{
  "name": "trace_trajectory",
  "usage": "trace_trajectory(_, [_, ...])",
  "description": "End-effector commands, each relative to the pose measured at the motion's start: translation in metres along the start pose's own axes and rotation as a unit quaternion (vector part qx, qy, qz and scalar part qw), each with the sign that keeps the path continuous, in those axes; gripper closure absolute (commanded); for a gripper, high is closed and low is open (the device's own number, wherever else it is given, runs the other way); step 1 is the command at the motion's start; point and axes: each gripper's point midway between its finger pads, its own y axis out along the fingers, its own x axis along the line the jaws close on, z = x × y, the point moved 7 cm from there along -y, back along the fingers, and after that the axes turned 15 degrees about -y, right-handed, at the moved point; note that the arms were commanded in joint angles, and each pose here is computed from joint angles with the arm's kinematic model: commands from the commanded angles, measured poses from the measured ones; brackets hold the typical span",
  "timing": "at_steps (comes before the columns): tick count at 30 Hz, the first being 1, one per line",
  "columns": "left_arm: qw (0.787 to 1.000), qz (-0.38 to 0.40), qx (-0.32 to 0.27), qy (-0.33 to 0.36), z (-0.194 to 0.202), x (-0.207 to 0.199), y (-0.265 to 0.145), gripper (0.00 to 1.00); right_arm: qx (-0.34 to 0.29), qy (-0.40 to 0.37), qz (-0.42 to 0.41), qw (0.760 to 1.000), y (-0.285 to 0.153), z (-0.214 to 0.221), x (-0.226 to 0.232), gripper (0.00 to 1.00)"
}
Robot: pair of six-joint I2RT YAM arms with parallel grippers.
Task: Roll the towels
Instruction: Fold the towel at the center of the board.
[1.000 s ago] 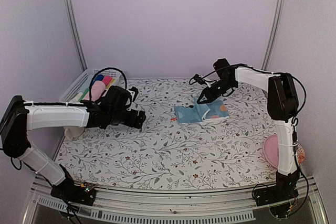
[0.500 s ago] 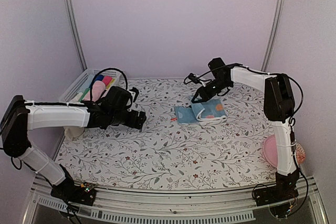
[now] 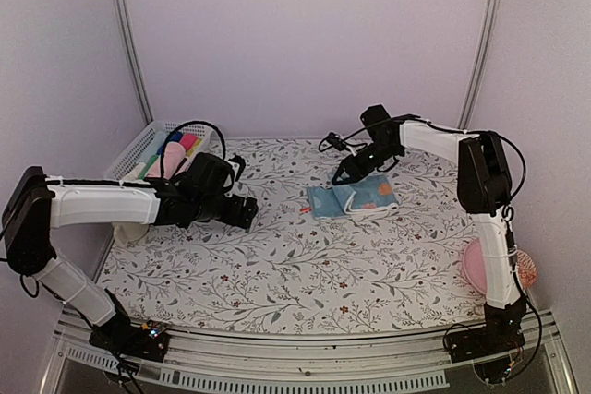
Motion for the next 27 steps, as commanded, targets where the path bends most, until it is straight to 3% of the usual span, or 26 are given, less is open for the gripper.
trace_trajectory(1, [1.000, 0.010, -0.002, 0.001, 0.002, -0.007, 0.002, 0.03, -0.004, 0.002, -0.019, 1.000, 0.015, 0.001, -0.001, 0.78])
trace_trajectory(7, [1.000, 0.010, 0.000, 0.003, 0.002, -0.008, 0.003, 0.03, -0.025, -0.011, -0.059, 0.998, 0.010, -0.011, 0.014, 0.60])
trace_trajectory(15, [1.000, 0.011, 0.002, 0.002, 0.004, -0.008, 0.005, 0.03, -0.043, -0.044, -0.064, 0.996, -0.007, -0.024, 0.025, 0.57])
trace_trajectory(18, [1.000, 0.012, 0.004, 0.002, 0.005, -0.008, 0.005, 0.03, -0.029, -0.044, -0.042, 0.998, -0.002, -0.018, 0.020, 0.64])
trace_trajectory(23, [1.000, 0.012, 0.006, 0.002, 0.007, -0.009, 0.008, 0.03, -0.028, -0.039, -0.014, 0.999, 0.008, -0.016, 0.009, 0.90])
trace_trajectory(27, [1.000, 0.016, 0.008, 0.001, 0.008, -0.011, 0.011, 0.03, -0.057, -0.043, 0.023, 0.997, 0.007, -0.029, -0.002, 0.95])
